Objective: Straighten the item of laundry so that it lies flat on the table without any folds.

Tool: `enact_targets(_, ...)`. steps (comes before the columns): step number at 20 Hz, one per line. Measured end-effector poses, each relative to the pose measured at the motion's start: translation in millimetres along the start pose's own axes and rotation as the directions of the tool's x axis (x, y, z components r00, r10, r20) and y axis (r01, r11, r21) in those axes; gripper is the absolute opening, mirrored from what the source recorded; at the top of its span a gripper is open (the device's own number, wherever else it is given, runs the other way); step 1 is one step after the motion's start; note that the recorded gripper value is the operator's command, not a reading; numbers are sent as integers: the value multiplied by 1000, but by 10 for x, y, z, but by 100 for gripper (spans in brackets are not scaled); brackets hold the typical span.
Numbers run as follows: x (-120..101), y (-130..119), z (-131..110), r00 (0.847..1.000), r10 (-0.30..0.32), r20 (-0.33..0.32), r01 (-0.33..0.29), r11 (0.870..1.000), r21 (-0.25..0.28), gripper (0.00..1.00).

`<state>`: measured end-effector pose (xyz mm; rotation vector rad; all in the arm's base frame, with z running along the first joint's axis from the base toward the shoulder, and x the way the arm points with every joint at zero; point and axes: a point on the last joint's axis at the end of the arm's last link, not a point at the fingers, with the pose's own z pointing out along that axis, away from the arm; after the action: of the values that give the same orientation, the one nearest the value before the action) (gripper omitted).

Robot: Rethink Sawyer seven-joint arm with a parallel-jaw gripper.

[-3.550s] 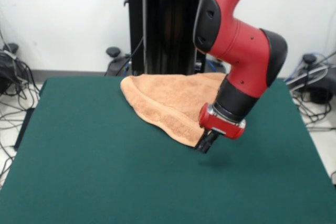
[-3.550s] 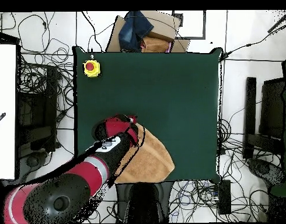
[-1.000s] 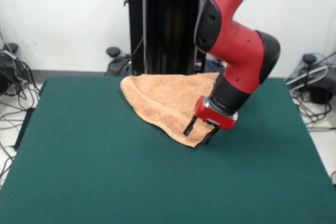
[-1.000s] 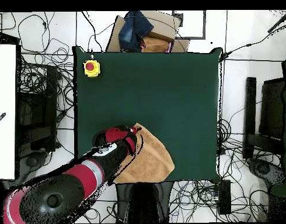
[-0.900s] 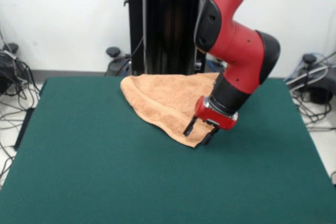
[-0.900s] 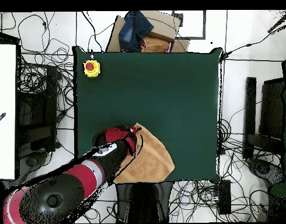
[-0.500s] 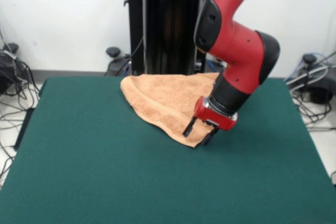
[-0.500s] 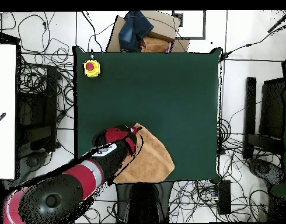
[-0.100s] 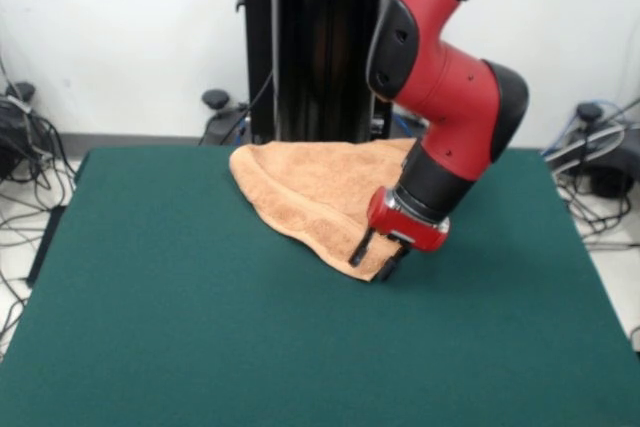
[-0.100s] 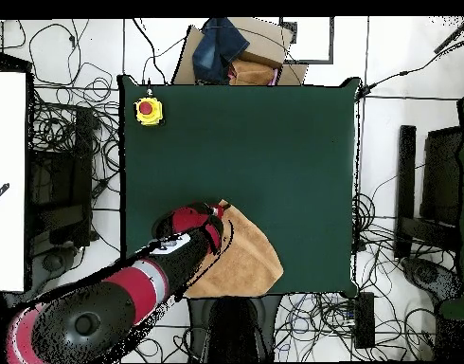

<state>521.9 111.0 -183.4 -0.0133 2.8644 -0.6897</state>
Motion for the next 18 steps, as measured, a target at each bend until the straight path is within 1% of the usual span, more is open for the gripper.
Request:
enact_targets(6,14,-1,42,1000,-4,21,4,1000,0,0)
enact_targets(18,13,-5,44,1000,-3,22,3,1000,0,0)
